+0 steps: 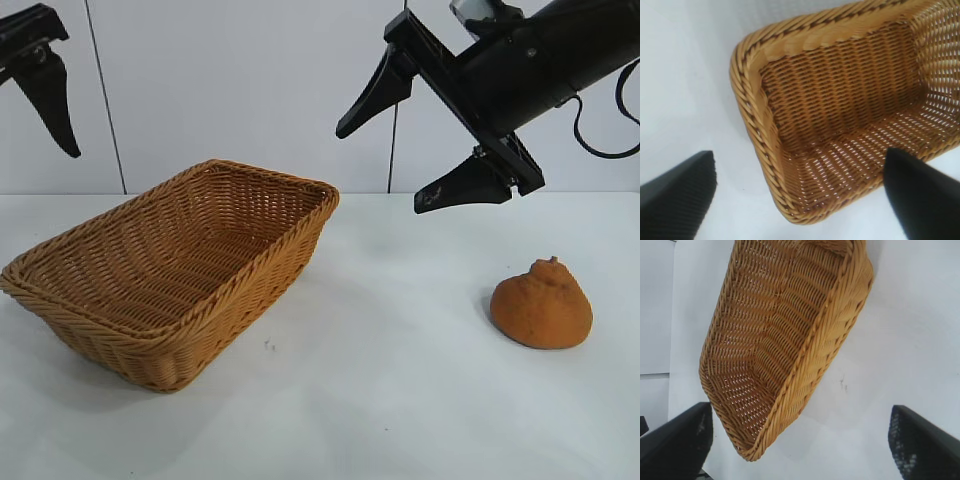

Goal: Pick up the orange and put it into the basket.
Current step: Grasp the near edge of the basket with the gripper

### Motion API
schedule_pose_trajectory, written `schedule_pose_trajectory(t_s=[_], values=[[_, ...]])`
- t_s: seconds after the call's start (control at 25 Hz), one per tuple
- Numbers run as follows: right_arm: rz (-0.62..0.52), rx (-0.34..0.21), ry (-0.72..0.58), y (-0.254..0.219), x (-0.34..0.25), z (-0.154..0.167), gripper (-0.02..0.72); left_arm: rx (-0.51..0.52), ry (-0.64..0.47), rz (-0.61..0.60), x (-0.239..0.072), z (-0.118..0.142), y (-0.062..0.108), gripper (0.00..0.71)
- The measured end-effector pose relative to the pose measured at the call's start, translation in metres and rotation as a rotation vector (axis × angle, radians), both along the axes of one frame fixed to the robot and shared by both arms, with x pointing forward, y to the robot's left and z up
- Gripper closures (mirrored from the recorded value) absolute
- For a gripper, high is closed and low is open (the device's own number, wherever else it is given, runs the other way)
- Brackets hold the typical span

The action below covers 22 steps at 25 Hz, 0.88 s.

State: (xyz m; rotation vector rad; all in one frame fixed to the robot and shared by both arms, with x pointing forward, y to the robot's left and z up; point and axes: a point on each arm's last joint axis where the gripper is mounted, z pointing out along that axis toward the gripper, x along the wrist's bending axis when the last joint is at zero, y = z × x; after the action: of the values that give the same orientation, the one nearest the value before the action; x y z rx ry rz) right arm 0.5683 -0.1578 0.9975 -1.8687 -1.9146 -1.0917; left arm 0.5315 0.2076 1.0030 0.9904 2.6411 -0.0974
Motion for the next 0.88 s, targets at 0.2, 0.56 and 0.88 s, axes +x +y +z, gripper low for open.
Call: schedule_pose_trajectory(t_s=[0.2,0.56,0.88], values=[[0.0,0.0,0.0,0.0,0.0,0.0,0.052,0.024,0.07,-0.007,0.009,-0.027,-0.003,0.067],[0.0,0.001,0.001,0.0,0.0,0.0,0.052,0.04,0.115,-0.002,0.029,-0.085,-0.008,0.067],[0.0,0.001,0.001,0.0,0.0,0.0,0.052,0.023,0.138,0.017,0.034,-0.106,-0.011,0.067]])
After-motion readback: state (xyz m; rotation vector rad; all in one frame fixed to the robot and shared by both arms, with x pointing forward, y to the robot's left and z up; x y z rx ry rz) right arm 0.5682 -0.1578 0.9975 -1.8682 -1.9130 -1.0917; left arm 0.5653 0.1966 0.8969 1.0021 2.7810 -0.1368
